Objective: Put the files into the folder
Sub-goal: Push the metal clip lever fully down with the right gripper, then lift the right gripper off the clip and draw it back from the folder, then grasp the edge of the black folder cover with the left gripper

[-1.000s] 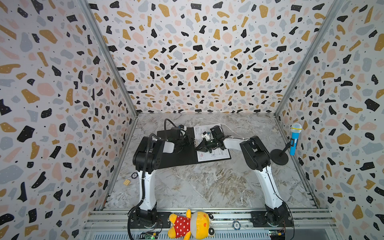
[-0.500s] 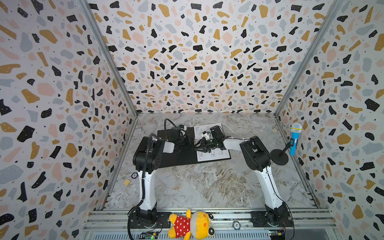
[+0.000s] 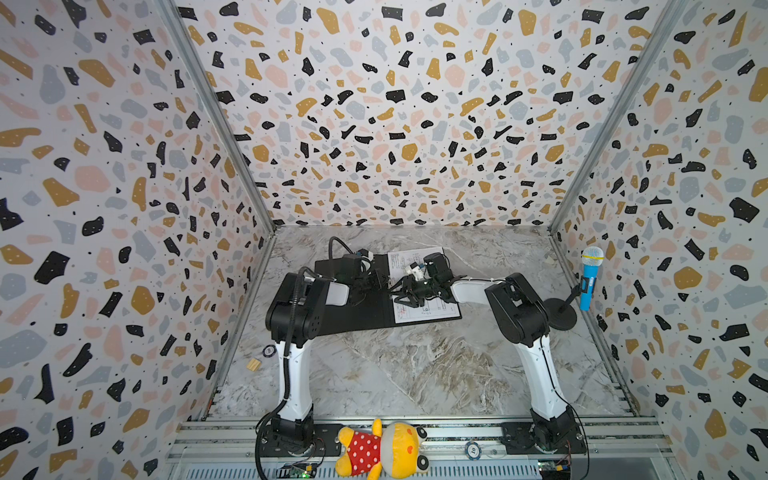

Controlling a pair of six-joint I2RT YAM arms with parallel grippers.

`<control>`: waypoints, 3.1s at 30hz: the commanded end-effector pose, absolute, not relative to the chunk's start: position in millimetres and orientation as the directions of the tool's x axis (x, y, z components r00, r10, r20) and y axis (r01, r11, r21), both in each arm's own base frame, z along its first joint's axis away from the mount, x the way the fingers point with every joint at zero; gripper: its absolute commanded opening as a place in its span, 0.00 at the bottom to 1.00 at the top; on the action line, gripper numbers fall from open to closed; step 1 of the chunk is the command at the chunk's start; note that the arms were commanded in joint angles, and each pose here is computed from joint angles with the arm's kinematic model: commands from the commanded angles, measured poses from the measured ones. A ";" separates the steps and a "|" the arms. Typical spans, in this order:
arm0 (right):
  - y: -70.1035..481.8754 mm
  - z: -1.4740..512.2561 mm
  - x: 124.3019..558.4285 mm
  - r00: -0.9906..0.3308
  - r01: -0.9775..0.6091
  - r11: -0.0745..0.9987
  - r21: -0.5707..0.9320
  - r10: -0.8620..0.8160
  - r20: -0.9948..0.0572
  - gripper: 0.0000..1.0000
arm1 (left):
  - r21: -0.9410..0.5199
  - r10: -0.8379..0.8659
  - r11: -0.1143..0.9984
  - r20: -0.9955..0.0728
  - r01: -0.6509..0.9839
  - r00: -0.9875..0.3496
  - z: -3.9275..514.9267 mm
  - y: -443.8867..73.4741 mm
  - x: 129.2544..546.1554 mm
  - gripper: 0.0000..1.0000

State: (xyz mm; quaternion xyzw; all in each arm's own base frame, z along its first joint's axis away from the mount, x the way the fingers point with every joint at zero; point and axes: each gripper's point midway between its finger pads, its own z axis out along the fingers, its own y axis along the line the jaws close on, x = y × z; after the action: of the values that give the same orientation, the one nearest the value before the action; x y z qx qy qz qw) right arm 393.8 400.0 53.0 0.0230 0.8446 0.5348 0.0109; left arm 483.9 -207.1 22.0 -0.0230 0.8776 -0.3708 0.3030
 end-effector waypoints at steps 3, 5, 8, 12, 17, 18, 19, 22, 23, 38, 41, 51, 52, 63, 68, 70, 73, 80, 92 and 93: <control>399.5 98.7 403.4 -0.987 -0.105 0.350 0.931 0.078 -0.141 0.56 | -0.582 -0.211 0.813 -0.331 0.023 -0.920 -53.0 -190.5 438.8 0.06; 400.5 111.9 404.8 -0.980 -0.154 0.303 0.941 0.076 -0.185 0.55 | -0.580 -0.206 0.815 -0.323 0.021 -0.924 -56.8 -190.5 437.3 0.06; 396.2 123.2 407.9 -0.970 -0.198 0.268 0.943 0.084 -0.228 0.55 | -0.584 -0.207 0.812 -0.322 0.021 -0.924 -56.0 -191.0 436.9 0.06; 378.7 127.3 412.2 -0.957 -0.240 0.277 0.930 0.096 -0.275 0.56 | -0.579 -0.212 0.815 -0.329 0.020 -0.920 -50.9 -190.1 439.2 0.07; 334.9 116.7 418.7 -0.938 -0.249 0.367 0.896 0.140 -0.318 0.56 | -0.589 -0.219 0.808 -0.327 0.017 -0.919 -48.3 -195.9 437.4 0.08; 323.6 113.1 420.2 -0.933 -0.245 0.394 0.886 0.153 -0.327 0.56 | -0.588 -0.215 0.809 -0.328 0.021 -0.920 -47.9 -198.5 436.6 0.09; 312.3 109.8 421.5 -0.928 -0.242 0.419 0.875 0.164 -0.335 0.56 | -0.591 -0.213 0.806 -0.329 0.025 -0.920 -46.9 -201.4 436.7 0.10; 281.5 102.7 422.9 -0.915 -0.222 0.475 0.852 0.200 -0.350 0.58 | -0.597 -0.210 0.801 -0.331 0.032 -0.920 -44.4 -209.5 437.1 0.11; 272.7 101.0 423.1 -0.912 -0.213 0.485 0.848 0.214 -0.351 0.58 | -0.598 -0.211 0.801 -0.332 0.033 -0.919 -43.6 -211.3 437.1 0.12; 174.3 84.3 424.5 -0.818 -0.132 0.695 0.707 0.326 -0.474 0.75 | -0.565 -0.210 0.825 -0.342 0.023 -0.916 -40.8 -212.3 435.7 0.50; 165.5 79.4 421.8 -0.810 -0.110 0.714 0.692 0.339 -0.478 0.82 | -0.533 -0.203 0.846 -0.359 0.022 -0.911 -38.9 -206.7 435.5 0.64; 160.0 64.5 419.6 -0.813 -0.084 0.739 0.668 0.338 -0.475 0.89 | -0.403 -0.173 0.915 -0.442 0.022 -0.880 -16.6 -181.9 437.5 1.00; 159.9 62.9 419.4 -0.815 -0.080 0.739 0.669 0.338 -0.471 0.89 | -0.389 -0.170 0.921 -0.451 0.022 -0.876 -14.0 -179.4 437.8 1.00; 184.4 62.5 420.0 -0.843 -0.129 0.689 0.713 0.303 -0.445 0.90 | -0.406 -0.186 0.913 -0.485 0.032 -0.854 6.6 -181.0 443.9 1.00; 191.0 62.6 419.2 -0.852 -0.133 0.673 0.727 0.297 -0.431 0.89 | -0.427 -0.209 0.904 -0.482 0.020 -0.851 7.8 -181.6 444.0 1.00; 192.8 61.3 418.5 -0.856 -0.131 0.675 0.726 0.293 -0.427 0.89 | -0.434 -0.222 0.901 -0.481 0.010 -0.848 8.4 -181.3 444.9 1.00; 196.8 57.5 417.4 -0.864 -0.127 0.686 0.717 0.279 -0.420 0.87 | -0.443 -0.238 0.896 -0.480 -0.001 -0.844 12.4 -181.8 446.8 1.00; 205.5 53.4 419.5 -0.877 -0.134 0.679 0.721 0.258 -0.406 0.84 | -0.490 -0.276 0.872 -0.503 0.007 -0.819 43.5 -185.5 450.9 1.00; 215.1 56.7 427.2 -0.883 -0.153 0.662 0.734 0.241 -0.402 0.82 | -0.502 -0.368 0.862 -0.533 -0.065 -0.762 74.9 -144.2 449.3 1.00; 215.7 57.7 427.9 -0.883 -0.156 0.659 0.736 0.241 -0.403 0.82 | -0.485 -0.372 0.871 -0.541 -0.081 -0.755 75.2 -134.1 447.8 1.00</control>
State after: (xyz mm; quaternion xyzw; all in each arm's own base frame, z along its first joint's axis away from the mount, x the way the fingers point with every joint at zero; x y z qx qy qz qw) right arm 427.0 210.6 54.2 0.0316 0.8783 0.4077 0.2477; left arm 451.6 -159.8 71.4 -0.1036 0.9093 -0.2460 0.3194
